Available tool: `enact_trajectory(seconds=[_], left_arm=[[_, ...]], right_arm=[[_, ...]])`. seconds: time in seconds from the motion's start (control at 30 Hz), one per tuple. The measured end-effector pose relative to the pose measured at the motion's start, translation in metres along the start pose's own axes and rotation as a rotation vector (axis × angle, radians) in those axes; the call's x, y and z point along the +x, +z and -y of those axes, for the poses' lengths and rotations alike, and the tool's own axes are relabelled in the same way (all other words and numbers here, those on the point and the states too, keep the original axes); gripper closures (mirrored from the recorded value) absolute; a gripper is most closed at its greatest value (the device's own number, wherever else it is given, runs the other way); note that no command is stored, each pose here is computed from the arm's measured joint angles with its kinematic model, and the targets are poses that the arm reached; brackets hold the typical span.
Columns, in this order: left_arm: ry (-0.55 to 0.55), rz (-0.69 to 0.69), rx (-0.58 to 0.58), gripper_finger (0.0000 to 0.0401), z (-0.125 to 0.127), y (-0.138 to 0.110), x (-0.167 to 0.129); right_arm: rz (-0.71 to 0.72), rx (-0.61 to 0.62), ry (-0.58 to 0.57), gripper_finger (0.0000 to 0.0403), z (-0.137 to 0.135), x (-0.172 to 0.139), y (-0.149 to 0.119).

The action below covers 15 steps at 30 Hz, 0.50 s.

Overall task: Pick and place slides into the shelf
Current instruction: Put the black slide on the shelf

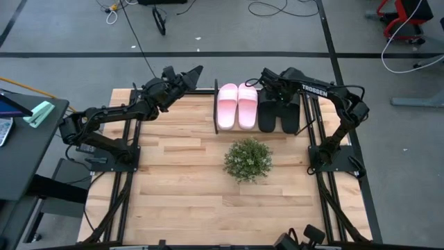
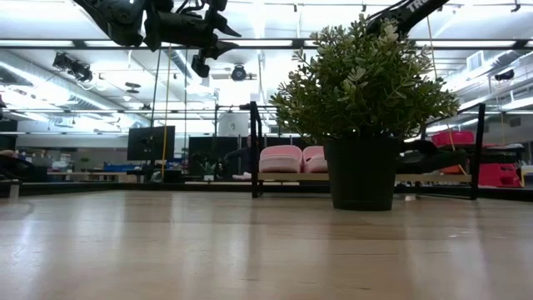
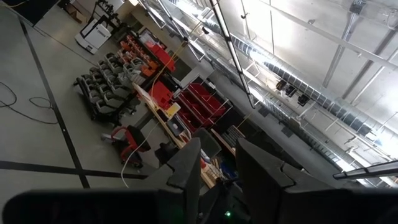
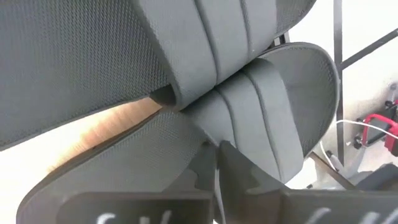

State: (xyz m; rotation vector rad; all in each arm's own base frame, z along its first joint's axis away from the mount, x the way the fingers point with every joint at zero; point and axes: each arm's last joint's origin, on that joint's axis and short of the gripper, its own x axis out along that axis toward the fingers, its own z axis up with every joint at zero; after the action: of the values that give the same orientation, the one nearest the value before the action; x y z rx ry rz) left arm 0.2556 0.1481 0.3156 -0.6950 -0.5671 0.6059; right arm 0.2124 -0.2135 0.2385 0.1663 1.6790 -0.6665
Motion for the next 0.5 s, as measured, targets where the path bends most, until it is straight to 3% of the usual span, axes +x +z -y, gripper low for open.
enact_trajectory(seconds=[0.3,0.5], left_arm=[[0.021,-0.02,0.009,0.0298,-0.002,-0.002,0.0],[0.025,-0.025,0.011,0.0296,-0.003,-0.002,0.0]], right_arm=[[0.134,0.059,-0.027,0.0399,0.003,-0.019,-0.003],[0.119,0.083,0.024,0.0398,0.01,-0.017,-0.009]])
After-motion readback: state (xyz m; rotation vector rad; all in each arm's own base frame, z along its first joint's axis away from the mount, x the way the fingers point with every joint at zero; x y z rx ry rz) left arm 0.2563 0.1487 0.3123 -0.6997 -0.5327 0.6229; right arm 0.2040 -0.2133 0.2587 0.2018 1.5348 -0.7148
